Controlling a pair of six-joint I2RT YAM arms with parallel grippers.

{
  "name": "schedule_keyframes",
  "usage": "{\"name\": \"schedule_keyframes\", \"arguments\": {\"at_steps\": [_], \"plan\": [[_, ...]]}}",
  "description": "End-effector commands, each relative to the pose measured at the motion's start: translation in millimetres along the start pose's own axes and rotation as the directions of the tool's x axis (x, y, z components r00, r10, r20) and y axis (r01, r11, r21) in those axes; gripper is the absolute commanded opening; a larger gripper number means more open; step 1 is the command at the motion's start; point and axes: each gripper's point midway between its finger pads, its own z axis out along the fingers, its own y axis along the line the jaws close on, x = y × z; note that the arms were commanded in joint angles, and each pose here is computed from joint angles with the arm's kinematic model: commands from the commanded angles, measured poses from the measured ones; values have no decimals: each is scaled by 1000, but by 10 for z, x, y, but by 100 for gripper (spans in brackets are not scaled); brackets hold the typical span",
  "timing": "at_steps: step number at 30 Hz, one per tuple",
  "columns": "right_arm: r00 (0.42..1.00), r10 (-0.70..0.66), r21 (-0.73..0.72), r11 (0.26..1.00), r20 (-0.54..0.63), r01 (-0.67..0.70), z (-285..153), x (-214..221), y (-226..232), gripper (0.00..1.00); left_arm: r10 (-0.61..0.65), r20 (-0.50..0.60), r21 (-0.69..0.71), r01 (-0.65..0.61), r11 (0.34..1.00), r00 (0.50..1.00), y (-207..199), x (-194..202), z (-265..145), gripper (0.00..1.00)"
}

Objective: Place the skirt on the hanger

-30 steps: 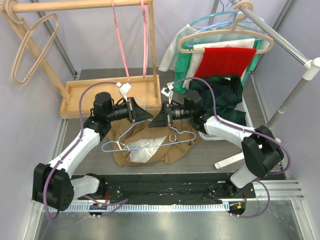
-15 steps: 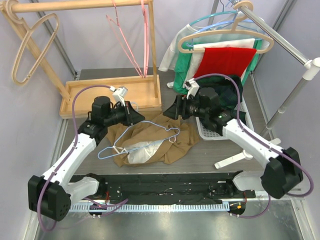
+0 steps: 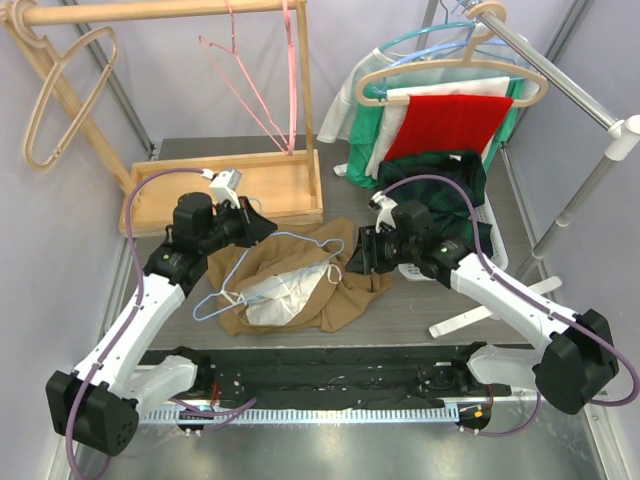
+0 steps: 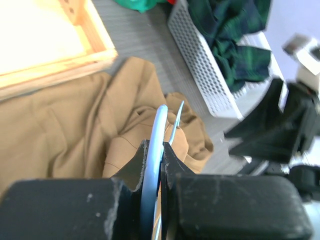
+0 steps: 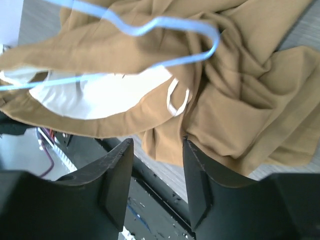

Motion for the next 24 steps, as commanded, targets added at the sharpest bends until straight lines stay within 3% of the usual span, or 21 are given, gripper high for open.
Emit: {"name": "schedule_keyframes", "arguments": {"at_steps": [1,6,14,24], "plan": [[999,-47,13,999,-19,48,64,102,67,51,20,118,-56,-14,998,993,47,-361,41,0],[997,-60,83,994,-51,64,377,209,41,49,16,116,-60,-9,998,993,97,-366,148,0],[997,-52,206,978,52,40,619,11,-185,38,22,108,-63,-16,998,994,115,-367,187,0],[999,-38,194,981,36,30,836,46,-211,38,21,107,-60,-15,998,994,103,-372,188,0]]}}
